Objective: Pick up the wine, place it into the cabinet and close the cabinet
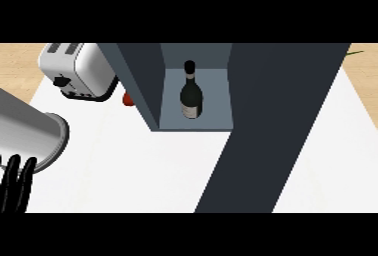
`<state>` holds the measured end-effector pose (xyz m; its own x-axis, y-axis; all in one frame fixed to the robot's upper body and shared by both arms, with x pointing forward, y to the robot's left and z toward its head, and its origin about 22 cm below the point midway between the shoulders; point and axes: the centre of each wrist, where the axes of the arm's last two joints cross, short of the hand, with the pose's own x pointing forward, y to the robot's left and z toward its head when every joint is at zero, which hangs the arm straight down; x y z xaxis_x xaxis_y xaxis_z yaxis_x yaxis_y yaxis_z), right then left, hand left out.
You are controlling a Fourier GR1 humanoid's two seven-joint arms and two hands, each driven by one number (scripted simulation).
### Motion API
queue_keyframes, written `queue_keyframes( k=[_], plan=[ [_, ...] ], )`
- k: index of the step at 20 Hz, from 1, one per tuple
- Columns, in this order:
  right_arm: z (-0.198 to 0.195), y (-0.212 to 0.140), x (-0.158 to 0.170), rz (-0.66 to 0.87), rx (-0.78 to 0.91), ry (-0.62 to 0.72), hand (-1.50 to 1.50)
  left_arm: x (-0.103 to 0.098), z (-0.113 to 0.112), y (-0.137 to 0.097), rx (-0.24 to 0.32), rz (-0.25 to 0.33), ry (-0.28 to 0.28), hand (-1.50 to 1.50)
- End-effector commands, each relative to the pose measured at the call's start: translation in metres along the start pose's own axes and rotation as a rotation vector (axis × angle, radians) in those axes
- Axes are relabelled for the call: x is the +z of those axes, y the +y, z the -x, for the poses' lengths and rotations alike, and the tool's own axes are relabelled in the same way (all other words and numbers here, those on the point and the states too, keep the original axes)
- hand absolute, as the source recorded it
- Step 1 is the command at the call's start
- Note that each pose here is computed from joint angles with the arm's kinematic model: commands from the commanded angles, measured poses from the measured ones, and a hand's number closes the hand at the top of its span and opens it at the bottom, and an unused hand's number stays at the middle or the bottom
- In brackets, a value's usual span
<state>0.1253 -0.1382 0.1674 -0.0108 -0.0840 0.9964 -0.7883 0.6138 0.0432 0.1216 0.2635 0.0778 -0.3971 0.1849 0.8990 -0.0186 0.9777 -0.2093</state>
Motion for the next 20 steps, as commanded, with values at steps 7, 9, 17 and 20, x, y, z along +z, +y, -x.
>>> queue_keyframes(
  k=[7, 9, 17, 20],
  plan=[
    [-0.027, 0.053, 0.002, 0.003, 0.047, -0.108, 1.5, 0.004, -0.009, 0.034, -0.007, 0.028, 0.016, -1.5],
    [-0.027, 0.058, 0.0, 0.019, 0.044, -0.116, 1.5, 0.002, -0.02, 0.036, 0.002, 0.038, 0.03, -1.5],
    [-0.01, 0.064, -0.049, 0.094, 0.177, -0.173, 1.5, -0.013, -0.017, 0.047, 0.058, 0.051, 0.026, -1.5],
    [-0.025, 0.058, -0.058, 0.109, 0.195, -0.16, 1.5, -0.025, -0.013, 0.045, 0.07, 0.051, 0.024, -1.5]
  ],
)
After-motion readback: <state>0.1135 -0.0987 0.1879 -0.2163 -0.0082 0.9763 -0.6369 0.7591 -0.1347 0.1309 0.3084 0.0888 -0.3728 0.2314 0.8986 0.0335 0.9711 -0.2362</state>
